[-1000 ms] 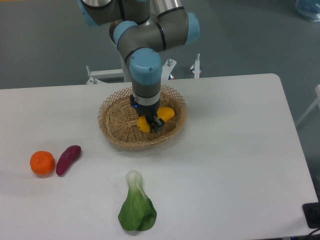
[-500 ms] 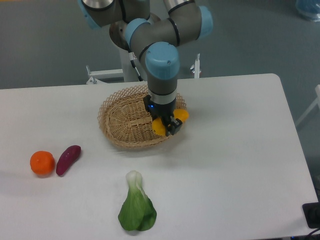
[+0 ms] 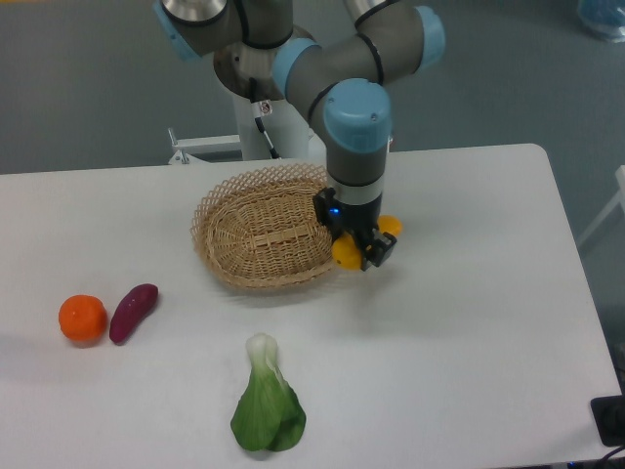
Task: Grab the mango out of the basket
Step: 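Lift the mango and carry it over the basket rim, then move the held mango away from the basket and hold it above the table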
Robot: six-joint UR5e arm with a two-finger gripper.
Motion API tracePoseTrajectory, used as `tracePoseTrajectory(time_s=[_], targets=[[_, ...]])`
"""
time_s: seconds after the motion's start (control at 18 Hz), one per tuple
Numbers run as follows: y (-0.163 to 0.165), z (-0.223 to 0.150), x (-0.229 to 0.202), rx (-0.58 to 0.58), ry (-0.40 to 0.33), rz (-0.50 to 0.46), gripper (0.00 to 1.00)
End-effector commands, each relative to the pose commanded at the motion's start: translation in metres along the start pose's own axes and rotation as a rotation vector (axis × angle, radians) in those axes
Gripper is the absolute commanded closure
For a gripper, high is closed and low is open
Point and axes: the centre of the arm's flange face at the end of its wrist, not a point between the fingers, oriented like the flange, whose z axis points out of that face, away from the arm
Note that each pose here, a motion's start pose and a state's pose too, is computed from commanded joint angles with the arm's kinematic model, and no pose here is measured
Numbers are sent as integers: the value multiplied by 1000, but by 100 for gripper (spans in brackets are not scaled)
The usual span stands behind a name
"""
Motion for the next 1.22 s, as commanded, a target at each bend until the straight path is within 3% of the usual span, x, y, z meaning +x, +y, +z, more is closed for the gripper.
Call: tracePoseTrajectory(time_s=[0.89,1.22], targets=[[0,11,-75,-13,-58,-23,50],[2,14,-79,-42,-60,-27,50]])
